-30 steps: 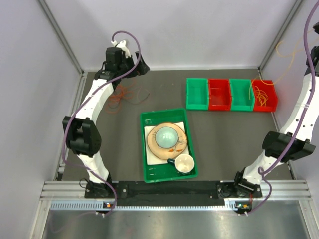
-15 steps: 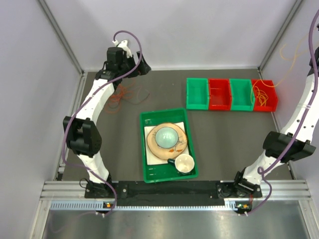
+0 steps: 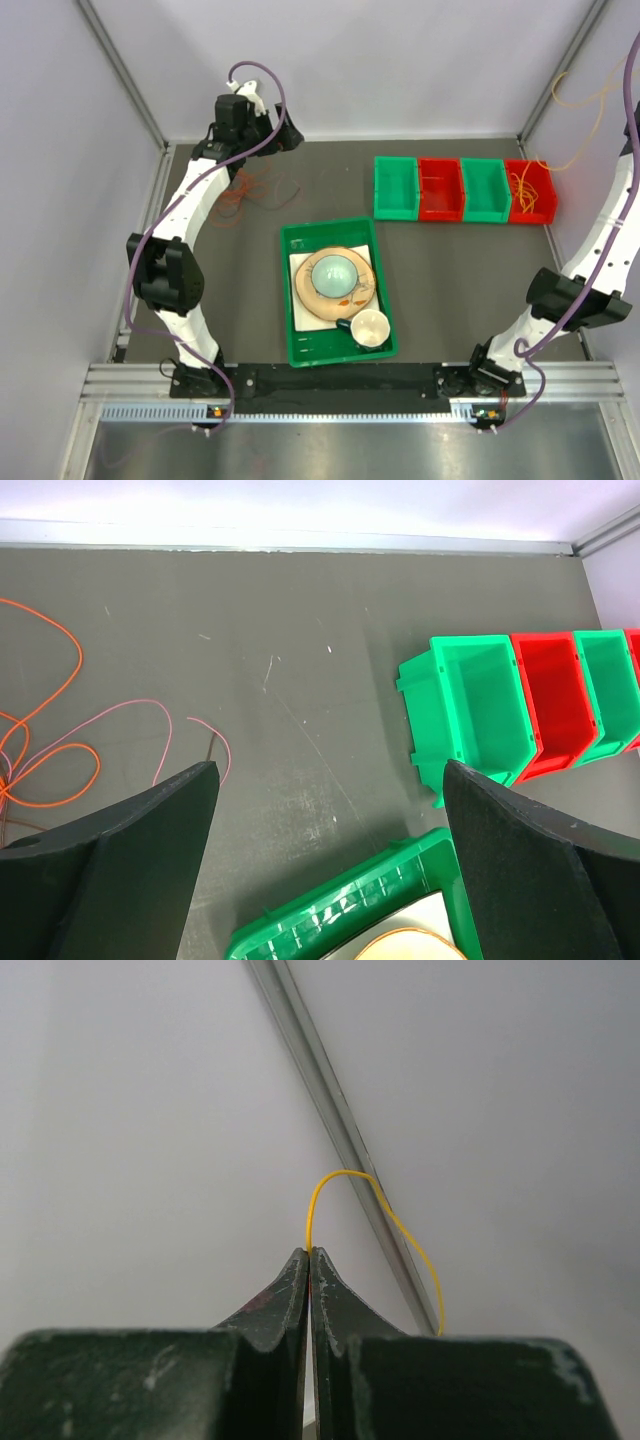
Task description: Untangle the cables
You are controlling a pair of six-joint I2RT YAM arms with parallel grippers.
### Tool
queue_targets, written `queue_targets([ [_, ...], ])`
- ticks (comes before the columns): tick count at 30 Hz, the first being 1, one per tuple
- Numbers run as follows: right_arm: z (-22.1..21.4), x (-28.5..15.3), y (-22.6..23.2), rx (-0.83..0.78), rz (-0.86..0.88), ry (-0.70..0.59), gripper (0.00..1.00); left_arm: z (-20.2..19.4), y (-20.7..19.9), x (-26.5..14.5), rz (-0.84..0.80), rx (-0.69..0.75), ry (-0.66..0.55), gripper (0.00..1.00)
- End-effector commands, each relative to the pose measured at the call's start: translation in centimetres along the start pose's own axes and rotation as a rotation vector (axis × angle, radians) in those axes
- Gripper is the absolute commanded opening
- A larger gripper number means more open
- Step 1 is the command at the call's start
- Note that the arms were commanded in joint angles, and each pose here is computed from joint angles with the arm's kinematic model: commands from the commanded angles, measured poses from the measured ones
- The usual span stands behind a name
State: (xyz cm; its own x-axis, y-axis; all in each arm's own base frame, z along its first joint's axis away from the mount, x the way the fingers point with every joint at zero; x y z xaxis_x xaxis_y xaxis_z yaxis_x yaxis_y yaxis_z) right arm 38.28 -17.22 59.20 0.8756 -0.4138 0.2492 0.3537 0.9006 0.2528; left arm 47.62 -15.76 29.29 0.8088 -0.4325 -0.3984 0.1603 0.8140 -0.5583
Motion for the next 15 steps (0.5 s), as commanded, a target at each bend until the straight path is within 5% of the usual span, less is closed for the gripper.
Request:
queue_targets([
  [1,3.7,-1.5,0.7,-0.028,0.024,-0.109,0.00,2.0,-1.8,-1.4,-0.046,0.040,-0.064,0.99],
  [15,-1.0,1.0,-0.4,-0.039,0.033,-0.015,0.00,1.4,-1.6,-0.3,-0.043,0.036,-0.046,0.99],
])
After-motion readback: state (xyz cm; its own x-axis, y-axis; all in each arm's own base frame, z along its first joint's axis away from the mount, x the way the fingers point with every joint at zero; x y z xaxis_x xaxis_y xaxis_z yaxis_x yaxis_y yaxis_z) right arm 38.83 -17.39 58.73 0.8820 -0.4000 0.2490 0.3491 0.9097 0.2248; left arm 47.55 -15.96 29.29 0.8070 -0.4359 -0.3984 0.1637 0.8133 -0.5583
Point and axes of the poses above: each gripper's point midway between its finger pads, its own x axis out along the fingers, its own y axis along the line the jaws close on, z = x × y, the point moved 4 cm from there along -x, back along the fingers, and after that the axes turned 9 degrees about -x, right-handed, at the moved point
